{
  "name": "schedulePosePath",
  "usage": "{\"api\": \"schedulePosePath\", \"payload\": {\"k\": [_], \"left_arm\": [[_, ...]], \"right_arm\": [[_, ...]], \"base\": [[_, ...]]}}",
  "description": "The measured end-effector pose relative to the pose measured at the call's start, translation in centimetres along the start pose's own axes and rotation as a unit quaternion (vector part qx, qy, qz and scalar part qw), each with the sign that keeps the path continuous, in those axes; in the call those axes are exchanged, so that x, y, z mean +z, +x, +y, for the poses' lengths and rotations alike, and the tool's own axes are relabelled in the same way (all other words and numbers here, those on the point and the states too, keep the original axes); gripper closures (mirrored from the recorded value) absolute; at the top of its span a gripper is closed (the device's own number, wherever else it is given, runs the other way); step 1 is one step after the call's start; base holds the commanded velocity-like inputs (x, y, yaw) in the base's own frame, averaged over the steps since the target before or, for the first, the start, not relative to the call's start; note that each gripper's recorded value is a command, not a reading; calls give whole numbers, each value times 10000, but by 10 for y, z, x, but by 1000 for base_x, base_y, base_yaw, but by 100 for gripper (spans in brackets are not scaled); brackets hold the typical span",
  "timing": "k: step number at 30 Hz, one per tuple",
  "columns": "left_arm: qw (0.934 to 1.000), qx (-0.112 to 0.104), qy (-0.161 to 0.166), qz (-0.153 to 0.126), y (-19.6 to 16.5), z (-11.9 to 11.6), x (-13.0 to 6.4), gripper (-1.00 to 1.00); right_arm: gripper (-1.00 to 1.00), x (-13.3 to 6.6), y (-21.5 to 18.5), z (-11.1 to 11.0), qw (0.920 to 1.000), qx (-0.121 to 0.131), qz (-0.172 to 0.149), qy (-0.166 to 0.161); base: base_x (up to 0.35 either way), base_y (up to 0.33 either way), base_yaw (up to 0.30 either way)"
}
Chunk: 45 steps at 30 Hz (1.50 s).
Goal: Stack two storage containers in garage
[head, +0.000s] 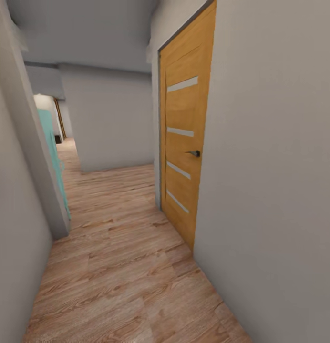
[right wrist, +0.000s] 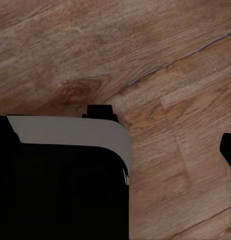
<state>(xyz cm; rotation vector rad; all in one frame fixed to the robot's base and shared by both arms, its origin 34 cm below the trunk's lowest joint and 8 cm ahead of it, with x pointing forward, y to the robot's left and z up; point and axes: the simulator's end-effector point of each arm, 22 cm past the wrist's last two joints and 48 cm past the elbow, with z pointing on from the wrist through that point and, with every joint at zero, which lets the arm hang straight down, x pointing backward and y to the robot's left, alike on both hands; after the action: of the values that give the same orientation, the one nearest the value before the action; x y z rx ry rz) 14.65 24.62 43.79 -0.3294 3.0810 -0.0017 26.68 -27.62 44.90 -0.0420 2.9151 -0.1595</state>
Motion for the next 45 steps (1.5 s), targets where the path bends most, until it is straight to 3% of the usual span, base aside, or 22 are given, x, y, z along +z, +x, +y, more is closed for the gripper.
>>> {"api": "schedulePosePath", "payload": {"k": [25,34,45], "left_arm": [[10000,1,13,-47,-4,-1,0,-100],[10000,8,7,-46,-4,0,0,-100],[10000,7,6,-43,-3,0,0,-100]], "right_arm": [[-100,0,-3,-2,10000,-13,-32,15],[-100,0,-3,-4,10000,-25,-36,49],[-100,-1,-1,-3,10000,21,1,54]], "base": [[4,0,273],[279,0,249],[321,0,37]]}}
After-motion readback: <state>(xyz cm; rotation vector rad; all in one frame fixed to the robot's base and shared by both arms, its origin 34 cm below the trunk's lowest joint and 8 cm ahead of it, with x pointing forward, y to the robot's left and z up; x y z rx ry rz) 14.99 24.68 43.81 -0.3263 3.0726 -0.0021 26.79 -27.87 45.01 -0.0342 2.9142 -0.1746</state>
